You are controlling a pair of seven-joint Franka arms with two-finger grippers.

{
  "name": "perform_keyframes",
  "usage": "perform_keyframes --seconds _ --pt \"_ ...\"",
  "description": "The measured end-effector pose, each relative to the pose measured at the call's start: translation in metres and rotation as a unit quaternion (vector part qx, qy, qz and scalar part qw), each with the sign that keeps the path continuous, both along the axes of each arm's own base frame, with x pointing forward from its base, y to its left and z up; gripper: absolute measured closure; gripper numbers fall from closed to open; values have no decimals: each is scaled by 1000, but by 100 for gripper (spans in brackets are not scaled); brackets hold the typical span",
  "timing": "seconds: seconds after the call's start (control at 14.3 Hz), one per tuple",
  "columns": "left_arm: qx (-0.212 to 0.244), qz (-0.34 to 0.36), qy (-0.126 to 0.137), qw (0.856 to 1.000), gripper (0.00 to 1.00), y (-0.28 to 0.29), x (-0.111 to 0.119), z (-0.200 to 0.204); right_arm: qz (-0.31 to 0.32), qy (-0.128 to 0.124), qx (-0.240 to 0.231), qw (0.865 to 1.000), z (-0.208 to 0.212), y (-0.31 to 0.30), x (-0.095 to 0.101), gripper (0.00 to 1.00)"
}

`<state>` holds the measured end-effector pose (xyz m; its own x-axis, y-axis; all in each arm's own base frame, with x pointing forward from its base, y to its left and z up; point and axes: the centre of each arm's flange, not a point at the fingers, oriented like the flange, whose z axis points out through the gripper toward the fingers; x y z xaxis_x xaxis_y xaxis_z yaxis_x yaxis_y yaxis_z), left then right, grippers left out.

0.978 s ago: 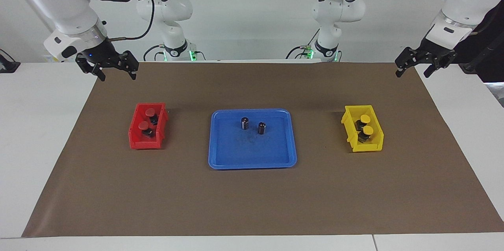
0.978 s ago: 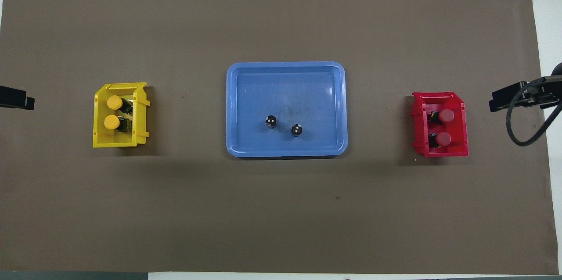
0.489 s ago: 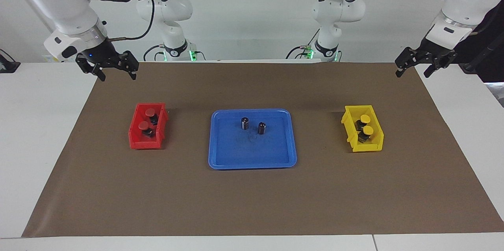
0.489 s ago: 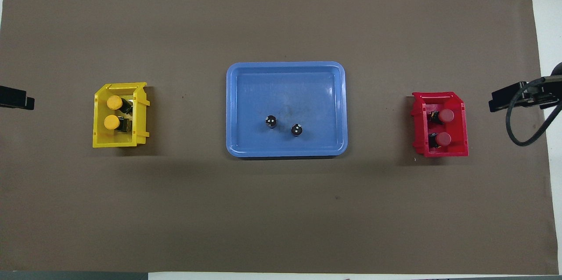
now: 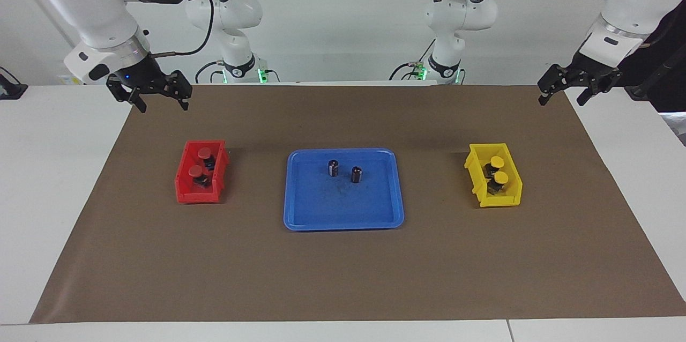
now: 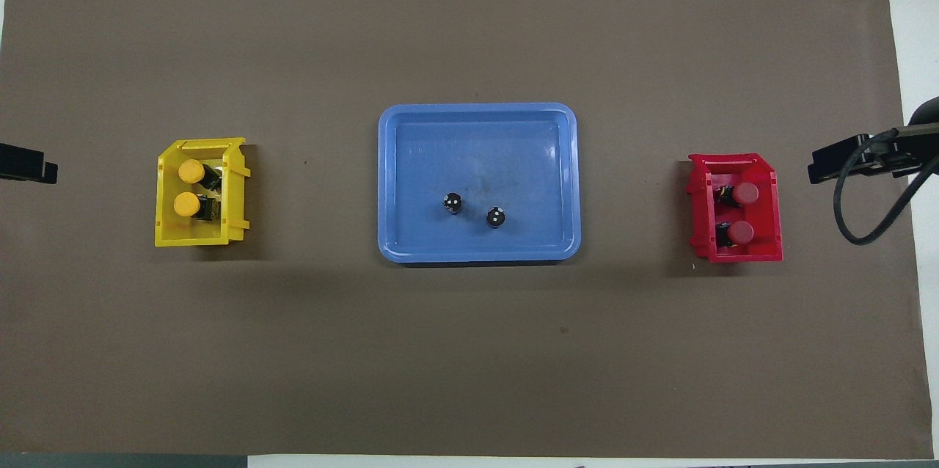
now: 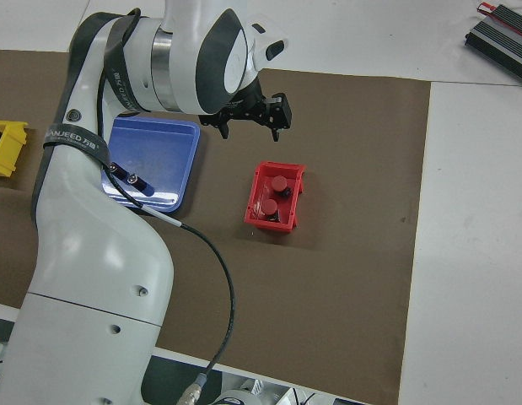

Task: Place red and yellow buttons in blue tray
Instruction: 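Reach the right gripper down into the red bin onto a red button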

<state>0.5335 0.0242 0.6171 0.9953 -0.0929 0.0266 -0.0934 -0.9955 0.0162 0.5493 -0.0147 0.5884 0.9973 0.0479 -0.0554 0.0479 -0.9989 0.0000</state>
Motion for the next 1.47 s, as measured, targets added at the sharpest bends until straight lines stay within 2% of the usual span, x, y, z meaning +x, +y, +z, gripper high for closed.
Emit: perform_keyframes --seconds 0.21,0.42,0.84,1.12,1.26,1.47 --pt "0 0 0 1000 0 0 0 0 2 0 0 1000 -35 1 19 3" --pt "0 0 0 1000 0 0 0 0 5 1 -1 1000 -83 1 35 12" --pt "0 0 0 1000 0 0 0 0 22 -5 0 1000 -162 1 30 18" --pt "0 0 0 1000 0 0 0 0 44 -8 1 999 -190 -3 23 20" --pt "0 0 0 1000 0 0 0 0 52 -5 1 999 -204 -3 20 28" --pt "0 0 0 1000 0 0 0 0 68 -2 2 998 -215 -4 19 31"
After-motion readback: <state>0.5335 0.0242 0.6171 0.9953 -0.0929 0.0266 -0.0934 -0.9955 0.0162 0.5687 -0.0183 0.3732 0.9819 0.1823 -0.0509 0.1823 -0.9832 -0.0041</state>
